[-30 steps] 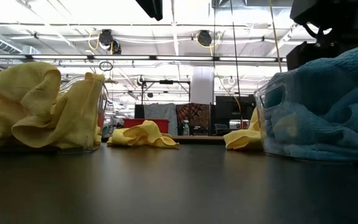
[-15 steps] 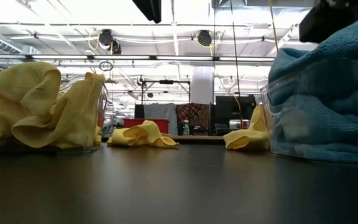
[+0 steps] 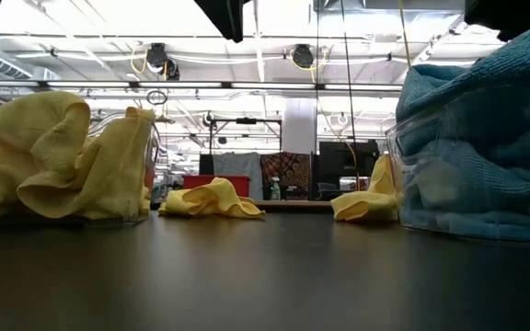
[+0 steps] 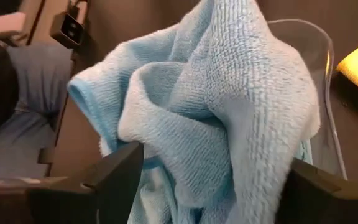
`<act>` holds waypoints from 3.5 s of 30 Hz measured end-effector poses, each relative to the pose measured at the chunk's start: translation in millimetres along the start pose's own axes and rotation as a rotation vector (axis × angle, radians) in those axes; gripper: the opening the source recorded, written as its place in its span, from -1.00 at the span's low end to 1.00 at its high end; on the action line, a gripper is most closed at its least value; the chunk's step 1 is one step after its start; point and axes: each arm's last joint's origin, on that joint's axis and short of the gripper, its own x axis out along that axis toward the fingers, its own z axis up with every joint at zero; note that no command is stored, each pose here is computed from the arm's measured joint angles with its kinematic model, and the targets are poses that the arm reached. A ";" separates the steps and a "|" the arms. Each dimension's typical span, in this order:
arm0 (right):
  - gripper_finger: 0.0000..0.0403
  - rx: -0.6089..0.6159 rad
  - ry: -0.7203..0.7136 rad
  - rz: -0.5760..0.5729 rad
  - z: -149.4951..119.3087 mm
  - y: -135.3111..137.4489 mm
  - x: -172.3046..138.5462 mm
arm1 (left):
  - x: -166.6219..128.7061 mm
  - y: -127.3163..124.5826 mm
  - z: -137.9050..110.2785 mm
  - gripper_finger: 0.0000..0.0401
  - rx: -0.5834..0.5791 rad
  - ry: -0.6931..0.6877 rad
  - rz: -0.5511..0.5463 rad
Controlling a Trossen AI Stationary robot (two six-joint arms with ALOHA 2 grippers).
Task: Sort microfiber towel by color & place in baskets
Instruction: Put the blue microfiber towel into the right transparent bin, then put the yellow microfiber towel into the left transparent bin
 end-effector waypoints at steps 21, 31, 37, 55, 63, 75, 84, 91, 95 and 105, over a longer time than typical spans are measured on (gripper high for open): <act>0.39 -0.130 -0.229 0.056 11.8 6.5 -17.8 | 5.4 30.7 -7.1 -0.49 -0.068 -0.049 -0.032; -0.03 -0.164 -0.048 0.008 17.5 4.6 26.5 | 5.4 30.5 -6.5 -0.49 -0.067 -0.053 -0.031; -0.56 -0.207 0.099 -0.013 11.9 6.4 57.6 | 5.4 30.4 -6.6 -0.49 -0.069 -0.052 -0.031; -0.93 -0.144 0.409 -0.133 -9.3 -4.1 116.7 | 5.3 29.7 -6.9 -0.49 -0.093 -0.047 -0.034; -0.80 -0.074 0.336 -0.097 -6.4 0.3 86.2 | 5.3 29.4 -7.2 -0.49 -0.092 -0.043 -0.036; -0.25 -0.046 0.143 -0.021 -3.1 7.3 30.0 | 5.3 29.5 -7.1 -0.49 -0.091 -0.044 -0.036; -0.06 -0.049 0.014 0.034 -6.1 7.9 -3.2 | 5.7 31.7 -8.1 -0.49 -0.072 -0.042 -0.033; -0.06 -0.090 -0.151 0.111 -4.2 10.6 -27.0 | 19.6 41.8 -16.5 -0.49 -0.093 -0.006 -0.032; -0.06 -0.135 -0.250 0.151 -2.7 12.2 -39.3 | 47.1 47.1 -30.5 -0.49 -0.103 0.076 -0.055; -0.06 -0.163 -0.330 0.120 -2.2 11.3 -47.6 | 111.2 68.1 -69.6 -0.36 -0.181 0.155 -0.054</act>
